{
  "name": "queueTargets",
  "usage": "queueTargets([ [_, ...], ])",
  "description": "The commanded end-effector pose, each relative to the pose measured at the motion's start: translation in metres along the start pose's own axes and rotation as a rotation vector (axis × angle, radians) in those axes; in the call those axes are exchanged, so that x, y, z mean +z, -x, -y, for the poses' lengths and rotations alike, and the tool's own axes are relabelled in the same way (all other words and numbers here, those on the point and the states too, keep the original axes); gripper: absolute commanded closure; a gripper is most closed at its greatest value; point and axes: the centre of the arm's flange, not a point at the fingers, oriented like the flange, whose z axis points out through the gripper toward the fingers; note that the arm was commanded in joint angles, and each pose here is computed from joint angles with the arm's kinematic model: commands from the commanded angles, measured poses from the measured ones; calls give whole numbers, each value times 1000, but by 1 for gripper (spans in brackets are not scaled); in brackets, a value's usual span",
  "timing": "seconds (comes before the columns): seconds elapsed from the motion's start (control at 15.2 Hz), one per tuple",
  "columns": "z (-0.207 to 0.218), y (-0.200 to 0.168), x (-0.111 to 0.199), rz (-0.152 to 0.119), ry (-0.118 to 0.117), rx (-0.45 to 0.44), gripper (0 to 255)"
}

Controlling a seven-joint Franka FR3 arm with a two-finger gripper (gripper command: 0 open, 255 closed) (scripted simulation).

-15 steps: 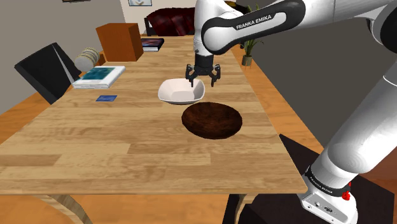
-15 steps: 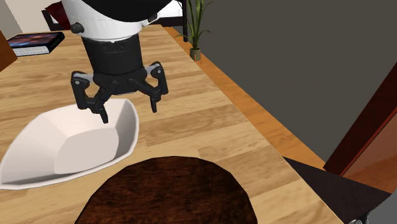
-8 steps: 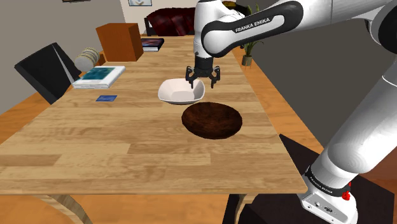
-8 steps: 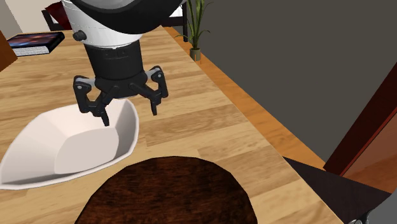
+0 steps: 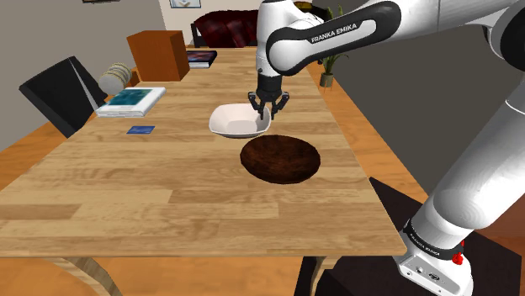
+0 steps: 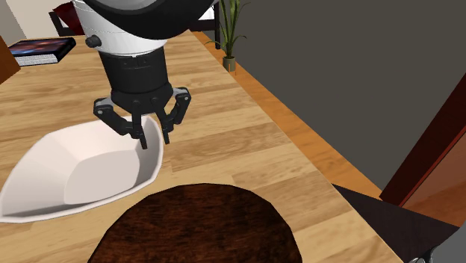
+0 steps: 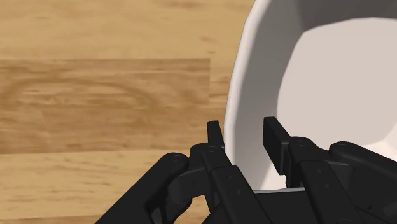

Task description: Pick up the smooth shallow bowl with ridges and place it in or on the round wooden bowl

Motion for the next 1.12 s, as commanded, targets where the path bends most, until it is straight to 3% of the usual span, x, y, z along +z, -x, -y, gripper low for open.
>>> queueTargets([
  [0.0, 0, 0, 0, 1, 1, -1, 255],
  [0.2, 0, 0, 0, 1, 1, -1, 255],
  [1.06, 2, -9, -68, 1, 1, -1, 255],
])
